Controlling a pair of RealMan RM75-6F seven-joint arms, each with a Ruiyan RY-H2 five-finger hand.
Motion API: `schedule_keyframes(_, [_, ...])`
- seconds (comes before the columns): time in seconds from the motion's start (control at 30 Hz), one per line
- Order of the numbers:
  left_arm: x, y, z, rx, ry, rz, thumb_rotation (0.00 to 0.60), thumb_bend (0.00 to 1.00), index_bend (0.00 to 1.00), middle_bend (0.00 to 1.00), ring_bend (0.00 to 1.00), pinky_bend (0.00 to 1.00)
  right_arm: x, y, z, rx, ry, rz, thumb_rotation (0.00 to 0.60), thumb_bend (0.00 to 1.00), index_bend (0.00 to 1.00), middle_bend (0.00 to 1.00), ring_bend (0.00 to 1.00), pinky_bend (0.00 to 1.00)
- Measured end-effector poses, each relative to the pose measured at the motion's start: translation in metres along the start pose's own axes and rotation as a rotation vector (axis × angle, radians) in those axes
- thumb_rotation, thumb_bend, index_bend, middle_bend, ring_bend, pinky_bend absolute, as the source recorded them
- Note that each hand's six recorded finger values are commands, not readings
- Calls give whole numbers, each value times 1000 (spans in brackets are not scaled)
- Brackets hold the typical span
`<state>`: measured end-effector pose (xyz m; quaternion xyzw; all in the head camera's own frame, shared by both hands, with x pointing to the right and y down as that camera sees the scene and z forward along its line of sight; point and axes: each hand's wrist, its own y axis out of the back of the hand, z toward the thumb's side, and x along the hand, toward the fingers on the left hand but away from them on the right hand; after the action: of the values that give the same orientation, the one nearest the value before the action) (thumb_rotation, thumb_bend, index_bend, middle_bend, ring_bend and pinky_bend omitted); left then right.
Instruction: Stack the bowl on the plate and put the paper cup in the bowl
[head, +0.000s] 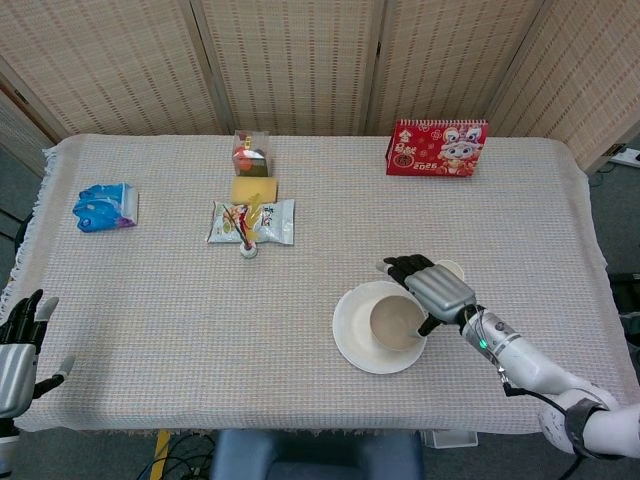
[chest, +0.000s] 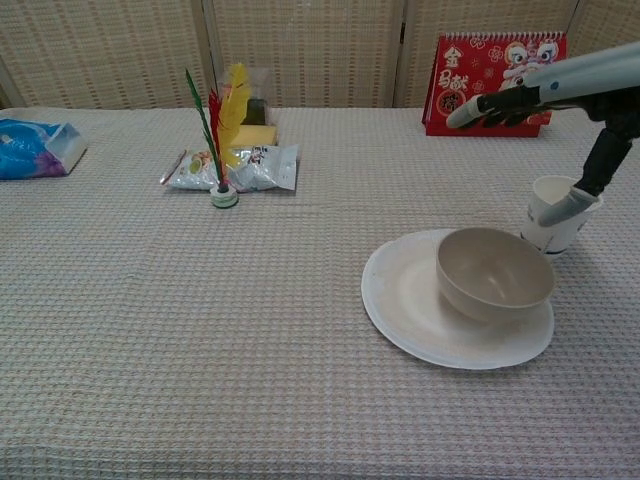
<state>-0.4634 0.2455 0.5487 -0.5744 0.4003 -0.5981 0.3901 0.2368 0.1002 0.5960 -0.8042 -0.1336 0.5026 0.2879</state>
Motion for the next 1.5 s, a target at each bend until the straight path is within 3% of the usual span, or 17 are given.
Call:
schedule_keyframes(0.1, [0,-2,2,6,-2,-6,600,314,0,0,0,259,12,14,-15,-9,-34,-59,600,87,0,0,0,0])
schedule_keyframes(0.2, [1,-5,5,16,-8,-14,600,314,0,0,0,259,15,20,-31,-32,-68,-71,600,87,0,0,0,0])
schedule_keyframes(0.57, [6,-13,9,31,-8,-28,600,315,0,0,0,259,5,23,-93,-18,-220,30,600,87,0,0,0,0])
schedule_keyframes(0.93, [5,-10,7,25,-7,-22,600,314,0,0,0,259,-13,-4,-107,-17,-256,111,600,88,9,0,0,0])
schedule_keyframes(1.23, [5,-10,6,25,-2,-21,600,314,0,0,0,259,-27,-21,-118,-22,-280,125,600,122,66,0,0,0])
schedule_keyframes(1.5, [5,-12,7,31,-6,-31,600,315,0,0,0,259,-39,-32,-126,-47,-300,113,600,165,205,0,0,0])
